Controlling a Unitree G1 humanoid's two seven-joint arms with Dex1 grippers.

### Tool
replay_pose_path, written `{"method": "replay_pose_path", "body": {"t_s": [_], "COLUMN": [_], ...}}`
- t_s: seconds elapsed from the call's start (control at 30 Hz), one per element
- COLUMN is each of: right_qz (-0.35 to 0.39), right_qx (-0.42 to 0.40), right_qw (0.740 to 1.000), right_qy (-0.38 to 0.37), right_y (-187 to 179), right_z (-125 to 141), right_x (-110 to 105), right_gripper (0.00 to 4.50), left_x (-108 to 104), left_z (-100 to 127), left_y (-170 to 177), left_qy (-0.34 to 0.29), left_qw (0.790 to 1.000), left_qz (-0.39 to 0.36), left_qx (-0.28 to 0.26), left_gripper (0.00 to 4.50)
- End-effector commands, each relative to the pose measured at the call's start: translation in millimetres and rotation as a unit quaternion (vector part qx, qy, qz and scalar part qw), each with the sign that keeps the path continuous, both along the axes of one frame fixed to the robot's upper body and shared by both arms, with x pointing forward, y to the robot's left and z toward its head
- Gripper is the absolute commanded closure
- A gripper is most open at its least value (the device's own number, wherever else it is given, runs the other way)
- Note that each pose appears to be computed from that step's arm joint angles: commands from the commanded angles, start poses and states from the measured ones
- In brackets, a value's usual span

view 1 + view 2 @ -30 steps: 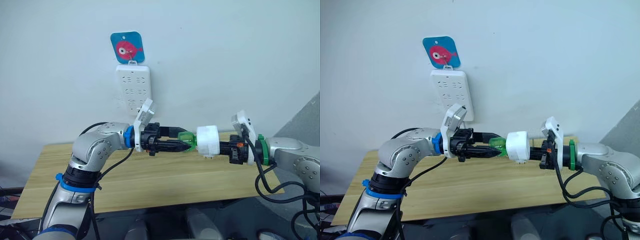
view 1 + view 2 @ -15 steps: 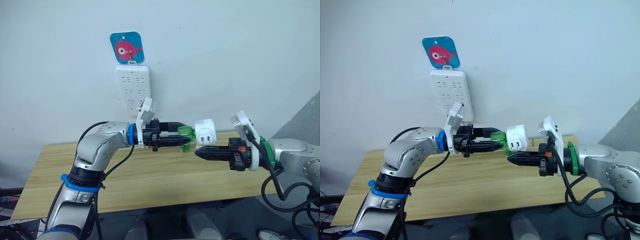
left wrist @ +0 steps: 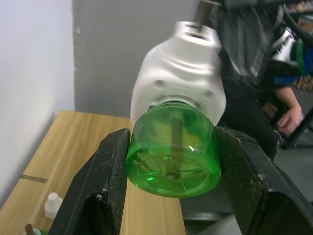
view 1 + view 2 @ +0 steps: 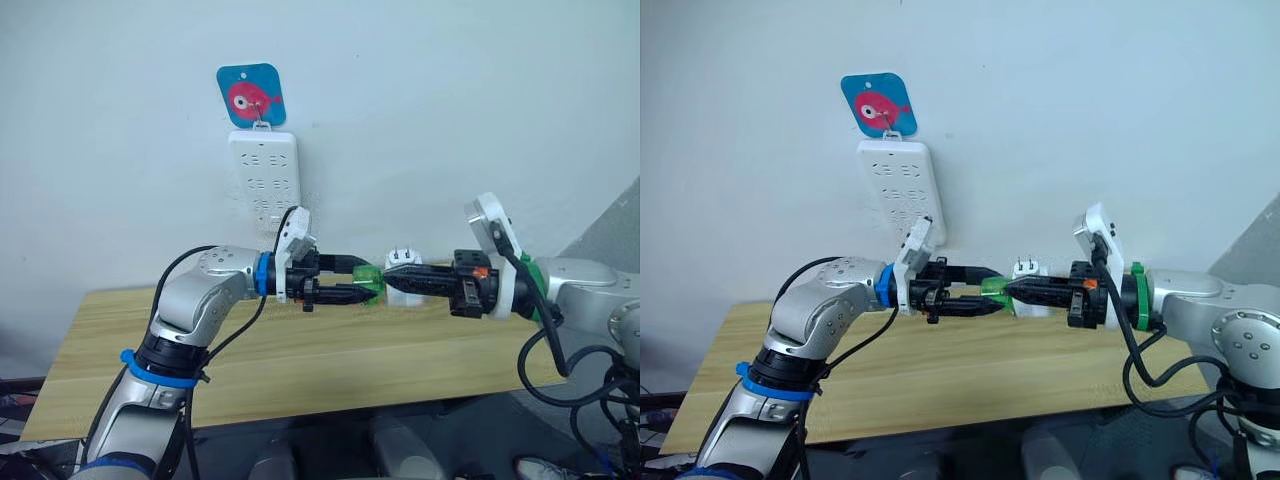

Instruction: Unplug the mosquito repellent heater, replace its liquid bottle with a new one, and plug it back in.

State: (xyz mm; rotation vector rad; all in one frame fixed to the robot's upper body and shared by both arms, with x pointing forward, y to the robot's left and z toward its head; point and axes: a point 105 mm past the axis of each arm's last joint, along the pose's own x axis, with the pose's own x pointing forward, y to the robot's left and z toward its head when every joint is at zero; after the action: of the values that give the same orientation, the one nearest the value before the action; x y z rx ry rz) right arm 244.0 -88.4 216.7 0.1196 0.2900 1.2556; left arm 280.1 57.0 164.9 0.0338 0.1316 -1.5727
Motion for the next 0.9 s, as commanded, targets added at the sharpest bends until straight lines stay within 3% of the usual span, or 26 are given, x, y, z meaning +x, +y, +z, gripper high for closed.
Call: {"method": "replay_pose_path", "body": {"t_s": [0.03,0.23,0.37,0.7,0.9], "right_qz": [-0.009,-0.023,-0.030,0.030,0.002], "right_qx": [0.026,0.048,0.006,0.014,-0.025], "right_qw": [0.999,0.998,0.999,0.999,0.999], "right_qy": [-0.022,-0.018,-0.034,-0.021,-0.022], "right_y": [-3,-9,-11,-5,-7], "right_z": [18,32,21,21,6], "right_x": [5,13,16,-2,10], "right_gripper": [4.50,4.50,4.50,4.50,4.50], "left_x": [-6,-8,-13,-13,-17], "left_z": [5,4,8,10,11], "left_y": [0,2,3,4,3], "left_qy": [-0.032,-0.025,-0.004,0.011,0.004], "left_qw": [0.999,0.999,0.999,0.999,0.999], "left_qz": [-0.022,-0.026,-0.037,-0.038,-0.054], "left_qx": [0.004,0.001,-0.009,-0.007,-0.003], "left_gripper": [2.16,2.16,2.16,2.16,2.16]}}
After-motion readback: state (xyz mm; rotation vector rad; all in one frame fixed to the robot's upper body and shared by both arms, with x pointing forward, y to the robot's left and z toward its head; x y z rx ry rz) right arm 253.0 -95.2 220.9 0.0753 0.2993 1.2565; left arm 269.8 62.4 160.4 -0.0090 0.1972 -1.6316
